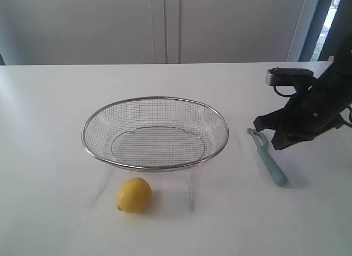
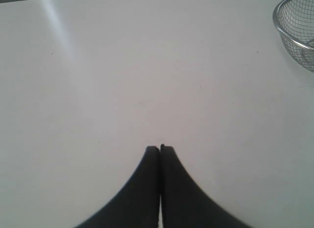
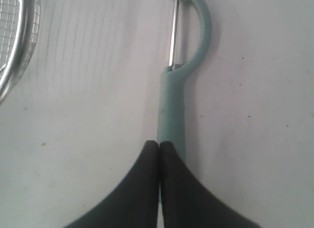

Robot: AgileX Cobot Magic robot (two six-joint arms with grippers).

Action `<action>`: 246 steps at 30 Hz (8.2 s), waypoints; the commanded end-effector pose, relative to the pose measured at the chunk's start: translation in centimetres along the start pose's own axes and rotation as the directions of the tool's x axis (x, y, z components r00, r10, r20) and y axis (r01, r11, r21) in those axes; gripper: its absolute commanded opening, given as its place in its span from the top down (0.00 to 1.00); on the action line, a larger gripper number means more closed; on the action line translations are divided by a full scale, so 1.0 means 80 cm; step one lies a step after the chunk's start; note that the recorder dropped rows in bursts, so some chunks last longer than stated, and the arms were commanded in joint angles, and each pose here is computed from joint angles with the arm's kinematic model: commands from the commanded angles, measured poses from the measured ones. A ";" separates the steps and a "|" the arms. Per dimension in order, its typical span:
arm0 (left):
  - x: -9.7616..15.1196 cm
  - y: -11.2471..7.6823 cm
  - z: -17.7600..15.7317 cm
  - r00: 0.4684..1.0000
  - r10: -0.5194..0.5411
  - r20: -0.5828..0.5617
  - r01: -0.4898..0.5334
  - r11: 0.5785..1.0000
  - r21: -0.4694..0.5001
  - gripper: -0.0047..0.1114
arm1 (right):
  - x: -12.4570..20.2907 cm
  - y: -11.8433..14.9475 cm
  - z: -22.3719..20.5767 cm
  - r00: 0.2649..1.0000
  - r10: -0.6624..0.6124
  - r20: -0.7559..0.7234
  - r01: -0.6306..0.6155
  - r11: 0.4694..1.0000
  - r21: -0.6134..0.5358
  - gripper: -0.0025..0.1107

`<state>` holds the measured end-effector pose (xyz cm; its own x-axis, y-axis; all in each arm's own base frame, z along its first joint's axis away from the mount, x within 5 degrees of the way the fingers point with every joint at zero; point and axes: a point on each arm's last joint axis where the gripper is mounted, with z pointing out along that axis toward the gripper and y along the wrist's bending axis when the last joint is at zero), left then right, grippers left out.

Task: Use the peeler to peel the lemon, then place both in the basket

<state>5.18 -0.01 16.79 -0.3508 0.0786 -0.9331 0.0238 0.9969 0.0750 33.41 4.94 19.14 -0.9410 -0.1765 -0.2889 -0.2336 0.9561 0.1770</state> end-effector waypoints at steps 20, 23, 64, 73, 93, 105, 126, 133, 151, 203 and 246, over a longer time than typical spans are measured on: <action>0.002 0.000 0.001 1.000 -0.008 -0.003 0.008 1.000 0.002 0.95 | -0.001 -0.002 0.039 0.998 -0.009 -0.062 0.008 1.000 -0.004 0.63; 0.002 0.000 0.001 1.000 -0.008 -0.003 0.008 1.000 0.002 0.95 | -0.002 0.002 0.042 0.998 -0.021 -0.053 0.021 1.000 0.000 0.63; 0.002 0.000 0.001 1.000 -0.008 -0.003 0.008 1.000 0.002 0.95 | 0.002 0.008 0.069 0.993 -0.044 -0.108 0.054 0.994 0.090 0.64; 0.002 0.000 0.001 1.000 -0.008 -0.003 0.008 1.000 0.002 0.95 | 0.004 0.008 0.069 0.991 -0.044 -0.125 0.055 0.995 0.088 0.98; 0.002 0.000 0.001 1.000 -0.008 -0.003 0.008 1.000 0.002 0.95 | -0.011 0.023 -0.012 0.997 -0.071 0.020 0.068 0.993 0.101 0.98; 0.002 0.000 0.001 1.000 -0.008 -0.003 0.008 1.000 0.002 0.95 | -0.004 0.033 -0.062 0.993 -0.088 0.079 0.079 0.992 0.101 0.98; 0.002 0.000 0.001 1.000 -0.008 -0.003 0.008 1.000 0.002 0.95 | 0.046 0.066 -0.128 0.975 -0.112 0.191 0.104 0.993 0.051 0.98; 0.002 0.000 0.001 1.000 -0.008 -0.003 0.008 1.000 0.002 0.95 | 0.048 0.078 -0.129 0.968 -0.152 0.198 0.145 0.988 0.050 0.98; -0.031 0.003 -0.004 0.959 -0.006 0.284 0.015 1.000 -0.028 0.95 | 0.047 0.078 -0.129 0.967 -0.157 0.202 0.150 0.987 0.052 0.98; -0.126 0.010 -0.061 0.941 -0.001 0.338 0.011 1.000 -0.028 0.96 | 0.048 0.078 -0.129 0.967 -0.157 0.198 0.150 0.987 0.051 0.98; -0.161 0.011 -0.075 1.000 -0.011 -0.013 0.011 1.000 0.011 0.96 | 0.048 0.078 -0.129 0.968 -0.157 0.196 0.150 0.987 0.051 0.98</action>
<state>4.09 -0.08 30.60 -0.3124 0.0811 -0.9465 0.0269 0.9967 0.0765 25.95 7.80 28.69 -0.8323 -0.2742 -0.4818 -0.3563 0.9304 0.0861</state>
